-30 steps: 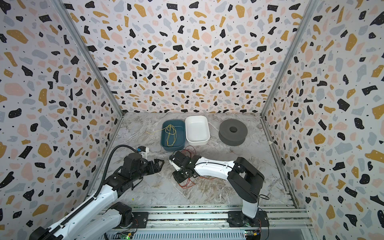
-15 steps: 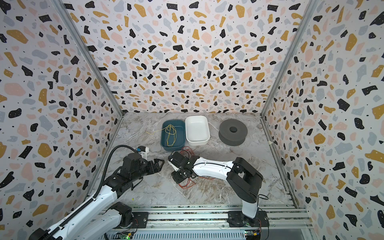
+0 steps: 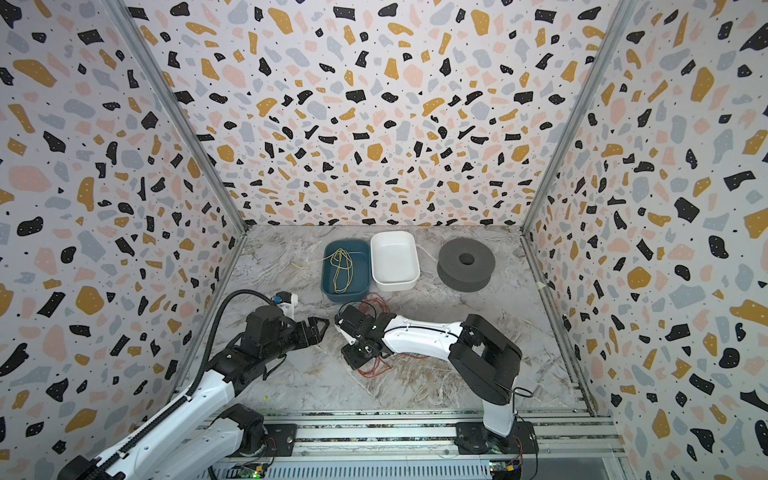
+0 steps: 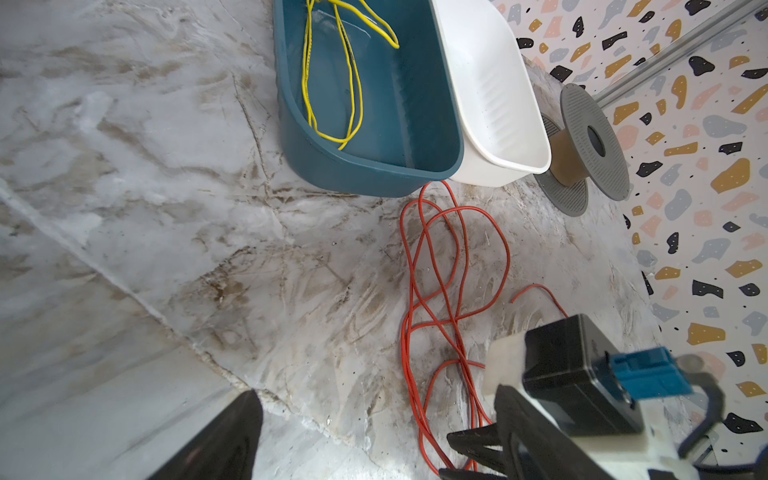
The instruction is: Wrap the cables
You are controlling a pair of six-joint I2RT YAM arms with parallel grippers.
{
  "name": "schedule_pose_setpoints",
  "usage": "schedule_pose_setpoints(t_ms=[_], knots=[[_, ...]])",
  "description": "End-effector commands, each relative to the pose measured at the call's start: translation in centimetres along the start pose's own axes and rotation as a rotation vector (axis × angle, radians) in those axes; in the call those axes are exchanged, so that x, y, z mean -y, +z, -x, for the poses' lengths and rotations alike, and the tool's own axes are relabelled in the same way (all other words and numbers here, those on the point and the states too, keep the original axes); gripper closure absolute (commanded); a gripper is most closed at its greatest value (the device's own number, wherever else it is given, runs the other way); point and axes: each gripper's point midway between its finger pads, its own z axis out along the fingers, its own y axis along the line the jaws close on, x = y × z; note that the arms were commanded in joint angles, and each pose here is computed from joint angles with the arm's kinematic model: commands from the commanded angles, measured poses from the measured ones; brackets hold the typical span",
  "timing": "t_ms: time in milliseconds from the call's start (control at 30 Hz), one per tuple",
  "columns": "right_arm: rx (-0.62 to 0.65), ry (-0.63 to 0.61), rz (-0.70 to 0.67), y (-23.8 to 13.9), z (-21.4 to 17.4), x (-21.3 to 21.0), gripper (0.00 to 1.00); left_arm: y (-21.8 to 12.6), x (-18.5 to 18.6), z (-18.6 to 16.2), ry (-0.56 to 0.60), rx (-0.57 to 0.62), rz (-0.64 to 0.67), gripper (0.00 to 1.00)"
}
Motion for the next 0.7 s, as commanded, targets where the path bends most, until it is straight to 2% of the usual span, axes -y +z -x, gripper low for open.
schedule_pose_setpoints(t_ms=[0,667], knots=[[-0.003,0.002,-0.013,-0.46,0.1,-0.21,0.78,0.08,0.37,0.18,0.002,0.013,-0.021,0.12],[-0.01,0.005,-0.034,-0.13,-0.2,0.23,0.8,0.09,0.32,0.09,0.001,0.012,-0.021,0.12]])
